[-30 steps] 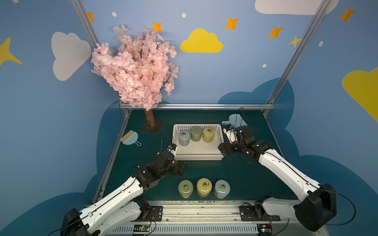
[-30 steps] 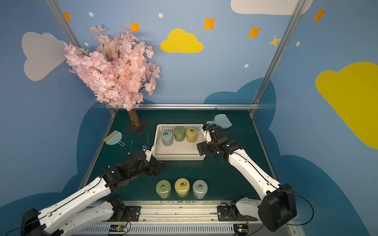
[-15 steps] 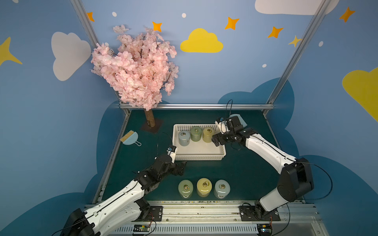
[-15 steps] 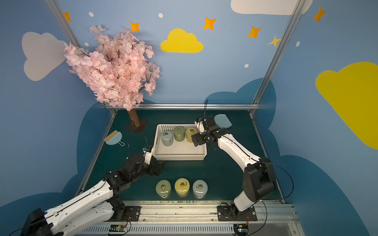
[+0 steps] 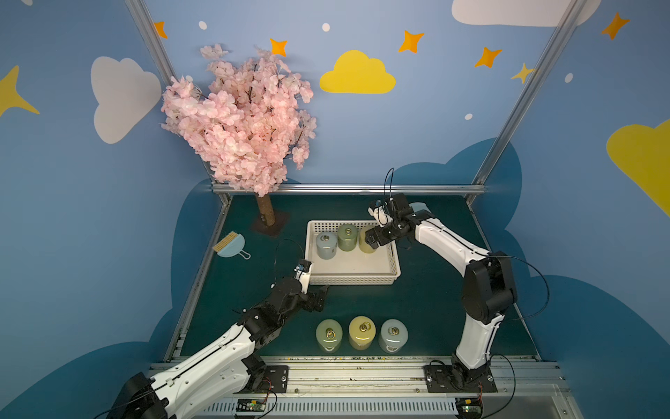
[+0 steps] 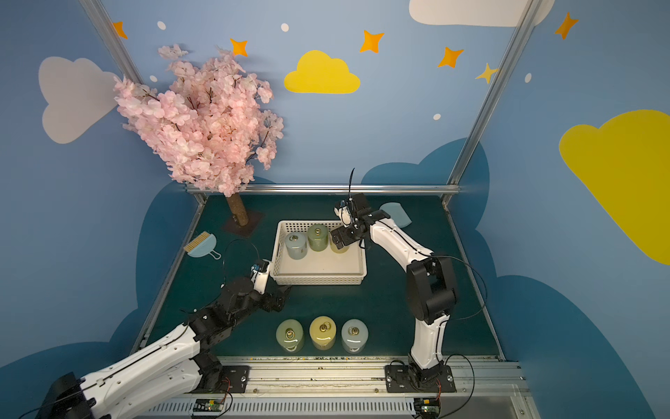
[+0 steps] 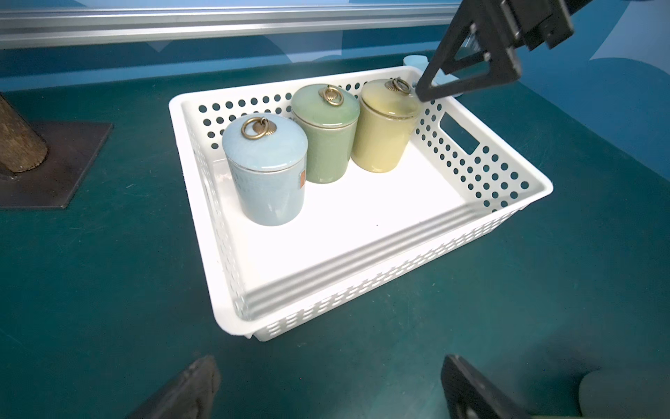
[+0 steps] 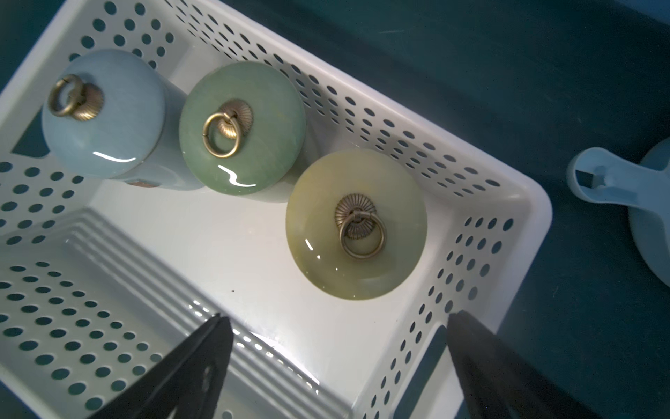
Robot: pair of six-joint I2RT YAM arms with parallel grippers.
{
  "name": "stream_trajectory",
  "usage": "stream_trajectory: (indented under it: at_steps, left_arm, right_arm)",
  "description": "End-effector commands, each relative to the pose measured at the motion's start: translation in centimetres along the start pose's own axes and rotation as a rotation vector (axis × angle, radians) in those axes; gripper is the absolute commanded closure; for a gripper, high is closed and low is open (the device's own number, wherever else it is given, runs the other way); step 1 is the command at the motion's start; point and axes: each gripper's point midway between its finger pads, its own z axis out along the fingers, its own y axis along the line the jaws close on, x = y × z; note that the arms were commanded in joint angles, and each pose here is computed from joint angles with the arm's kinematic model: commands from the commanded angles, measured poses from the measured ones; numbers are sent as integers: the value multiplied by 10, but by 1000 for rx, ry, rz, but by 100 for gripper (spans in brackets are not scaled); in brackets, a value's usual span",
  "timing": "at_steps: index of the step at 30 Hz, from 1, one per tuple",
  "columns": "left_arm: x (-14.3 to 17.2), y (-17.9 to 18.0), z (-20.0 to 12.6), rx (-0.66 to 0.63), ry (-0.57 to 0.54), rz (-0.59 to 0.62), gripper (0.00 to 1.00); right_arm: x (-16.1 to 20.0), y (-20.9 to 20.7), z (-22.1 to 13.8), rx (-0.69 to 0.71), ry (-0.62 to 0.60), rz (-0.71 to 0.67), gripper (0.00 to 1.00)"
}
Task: Take the tea canister out of the basket
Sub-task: Pick up the tea canister from the basket.
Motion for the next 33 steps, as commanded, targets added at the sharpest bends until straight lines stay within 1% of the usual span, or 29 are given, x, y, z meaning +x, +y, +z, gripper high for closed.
stream_trajectory:
  at_steps: [1, 11, 19, 26, 33]
  left_arm:
    - [-3, 4, -1, -17, -30, 13, 0]
    - [0, 10, -5, -39, -48, 15, 0]
    - [2, 12, -5, -46, -45, 14, 0]
    - [5, 12, -5, -47, -38, 16, 0]
    - [7, 13, -4, -51, -35, 15, 0]
  right_arm:
    - [0, -1, 7, -11, 29, -16, 2]
    - [-5, -7, 36, -11, 56, -15, 2]
    - [-9, -9, 49, -16, 62, -15, 3]
    - [-9, -10, 58, -19, 81, -11, 6]
    - [-7, -9, 61, -41, 91, 4, 14]
